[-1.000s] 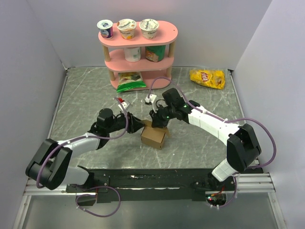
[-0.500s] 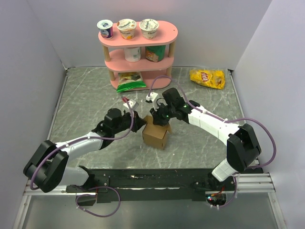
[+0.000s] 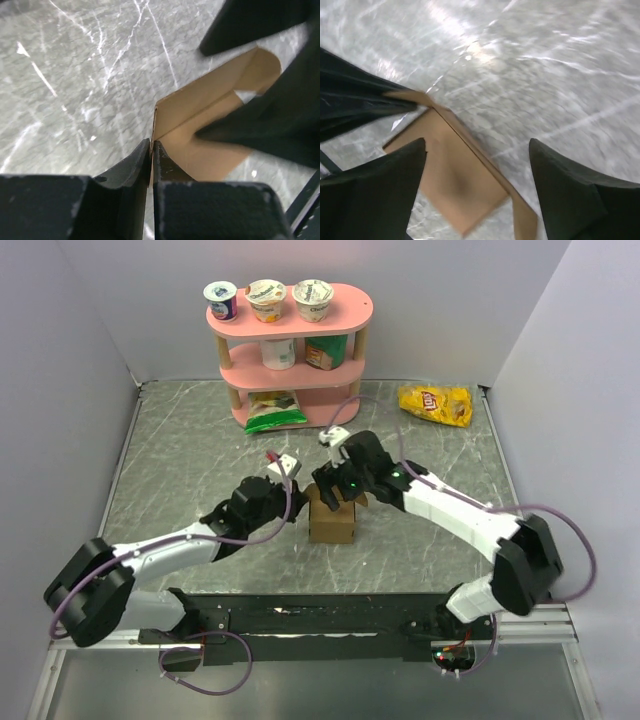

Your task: Fold the paper box

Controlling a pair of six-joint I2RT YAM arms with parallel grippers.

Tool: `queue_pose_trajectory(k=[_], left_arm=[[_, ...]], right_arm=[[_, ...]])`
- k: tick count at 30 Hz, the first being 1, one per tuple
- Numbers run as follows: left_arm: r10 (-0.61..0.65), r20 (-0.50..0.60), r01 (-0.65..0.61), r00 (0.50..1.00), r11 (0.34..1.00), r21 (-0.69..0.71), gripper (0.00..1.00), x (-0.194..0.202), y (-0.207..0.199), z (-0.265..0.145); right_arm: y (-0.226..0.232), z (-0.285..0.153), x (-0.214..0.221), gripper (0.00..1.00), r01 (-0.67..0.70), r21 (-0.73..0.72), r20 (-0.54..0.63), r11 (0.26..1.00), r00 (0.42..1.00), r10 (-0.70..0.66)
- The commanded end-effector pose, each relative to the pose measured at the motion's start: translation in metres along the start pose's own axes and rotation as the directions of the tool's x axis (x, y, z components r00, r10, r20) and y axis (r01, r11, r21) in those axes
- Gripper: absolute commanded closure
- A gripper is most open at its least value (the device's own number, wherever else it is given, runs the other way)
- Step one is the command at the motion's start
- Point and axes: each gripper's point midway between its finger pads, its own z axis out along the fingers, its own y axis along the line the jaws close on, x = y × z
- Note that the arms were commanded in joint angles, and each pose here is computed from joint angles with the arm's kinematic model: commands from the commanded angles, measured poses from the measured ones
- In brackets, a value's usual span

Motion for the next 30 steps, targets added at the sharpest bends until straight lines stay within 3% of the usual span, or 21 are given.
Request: queue_pose_trajectory(k=[1,5,11,17,20,25,28,30], left_arm=[[0.118,0.127,-0.117,0.985,0.993,-0.015,0.87,-0.021,0.003,-0.017],[0.161,0.158,-0.162,0.974,0.987,-0.008,0.87,-0.025,0.002,-0.025],[0.167,0.146,-0.169,0.975,0.986,-0.004,0.87,-0.023,0.001,-0.024],[0.161,0.150,-0.164,0.975,0.986,0.003,0.87,-0.023,0.000,-0.023],[0.162,0.141,-0.163,0.977,0.987,-0.001,0.87,-0.023,0.001,-0.022],[0.150,0.137,-0.151,0.979,0.988,-0.001,0.87,-0.024,-0.001,-0.020],[0.137,0.136,-0.137,0.981,0.991,-0.007,0.87,-0.025,0.000,-0.019],[0.123,0.124,-0.121,0.985,0.992,-0.016,0.88,-0.023,0.001,-0.017]], right_arm=[[-0.020,-0.050,-0.029,0.05,-0.122,0.113,0.179,0.986,0.979,0.100],[-0.038,-0.071,-0.017,0.04,-0.168,0.117,0.202,0.979,0.969,0.142],[-0.034,-0.068,0.003,0.10,-0.164,0.009,0.170,0.986,0.972,0.160],[-0.032,-0.050,0.010,0.22,-0.158,-0.019,0.137,0.987,0.978,0.159],[-0.031,-0.042,0.015,0.40,-0.167,-0.025,0.102,0.986,0.980,0.169],[-0.030,-0.039,0.015,0.60,-0.171,-0.030,0.101,0.985,0.980,0.173],[-0.030,-0.037,0.015,0.87,-0.179,-0.023,0.099,0.984,0.979,0.181],[-0.026,-0.036,0.015,0.97,-0.189,-0.014,0.091,0.982,0.978,0.190]])
